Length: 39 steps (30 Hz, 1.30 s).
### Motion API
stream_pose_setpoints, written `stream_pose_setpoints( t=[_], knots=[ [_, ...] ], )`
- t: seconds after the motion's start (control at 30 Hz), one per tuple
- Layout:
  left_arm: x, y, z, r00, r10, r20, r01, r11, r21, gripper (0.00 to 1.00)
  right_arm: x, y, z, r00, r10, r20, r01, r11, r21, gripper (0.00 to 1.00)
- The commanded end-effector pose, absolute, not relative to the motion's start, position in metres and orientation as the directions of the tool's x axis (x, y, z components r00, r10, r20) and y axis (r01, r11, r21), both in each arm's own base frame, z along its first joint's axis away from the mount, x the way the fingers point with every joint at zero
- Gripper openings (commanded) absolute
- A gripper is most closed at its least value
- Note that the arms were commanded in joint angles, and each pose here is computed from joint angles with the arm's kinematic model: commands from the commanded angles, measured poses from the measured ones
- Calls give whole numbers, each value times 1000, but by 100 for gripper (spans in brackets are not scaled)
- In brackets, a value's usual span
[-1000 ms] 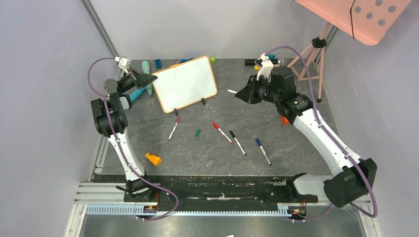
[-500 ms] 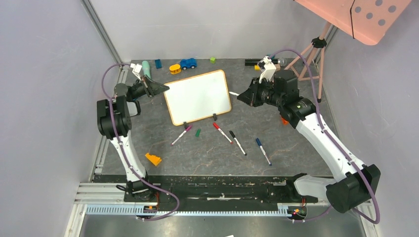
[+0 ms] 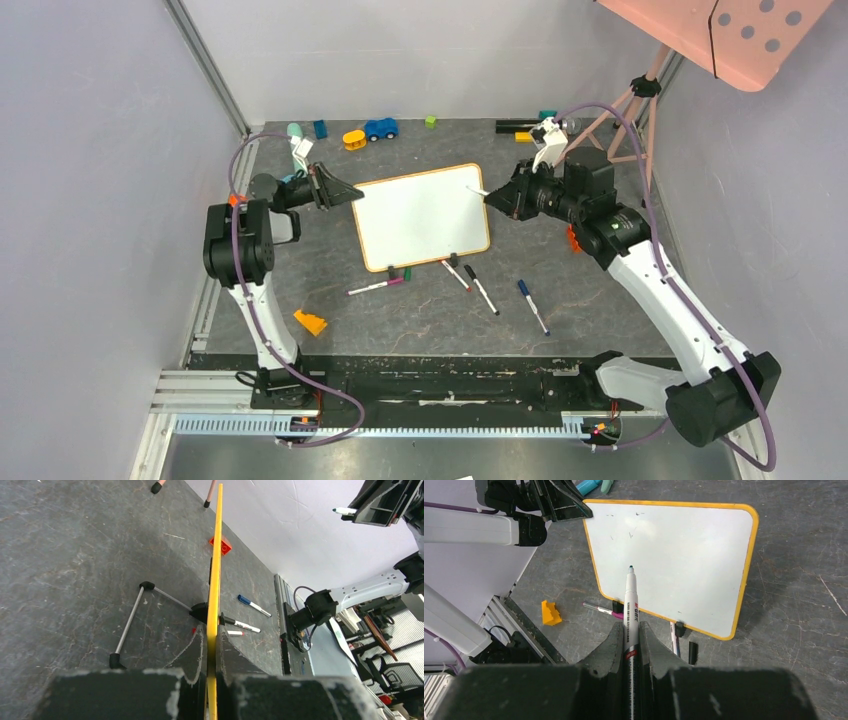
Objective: Write a sentence on the whiteboard
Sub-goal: Move the whiteboard to the center of the board.
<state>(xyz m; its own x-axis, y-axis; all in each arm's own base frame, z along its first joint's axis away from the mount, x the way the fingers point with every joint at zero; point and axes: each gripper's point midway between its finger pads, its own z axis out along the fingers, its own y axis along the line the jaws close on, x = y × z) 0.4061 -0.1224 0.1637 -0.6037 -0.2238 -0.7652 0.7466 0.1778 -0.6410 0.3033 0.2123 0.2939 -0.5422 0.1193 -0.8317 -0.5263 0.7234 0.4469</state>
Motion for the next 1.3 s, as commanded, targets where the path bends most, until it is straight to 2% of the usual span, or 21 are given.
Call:
stream_pose_setpoints(
  t=[0.0, 0.37, 0.53, 1.07, 1.1, 1.2, 1.27],
  knots=[
    [379, -135, 171, -517, -109, -849, 840, 125, -528, 2, 300, 210, 303, -508, 131, -851, -547, 714, 436, 0],
    [367, -164, 171, -545, -88, -834, 832, 68, -551, 2, 295, 206, 307, -497, 138, -857, -547, 717, 433, 0],
    [369, -174, 171, -562, -164, -811, 809, 98, -580, 2, 294, 204, 308, -491, 140, -860, -543, 723, 427, 0],
    [359, -185, 170, -548, -209, -810, 807, 123, -578, 2, 295, 199, 308, -481, 145, -865, -531, 737, 418, 0],
    [360, -185, 171, -543, -210, -813, 810, 125, -573, 3, 295, 198, 308, -482, 145, -864, -529, 738, 419, 0],
    [363, -181, 176, -525, -213, -824, 820, 133, -557, 15, 295, 197, 309, -477, 145, -867, -527, 742, 414, 0],
    [364, -179, 176, -522, -216, -825, 821, 136, -555, 14, 295, 197, 309, -478, 145, -866, -525, 744, 414, 0]
  ],
)
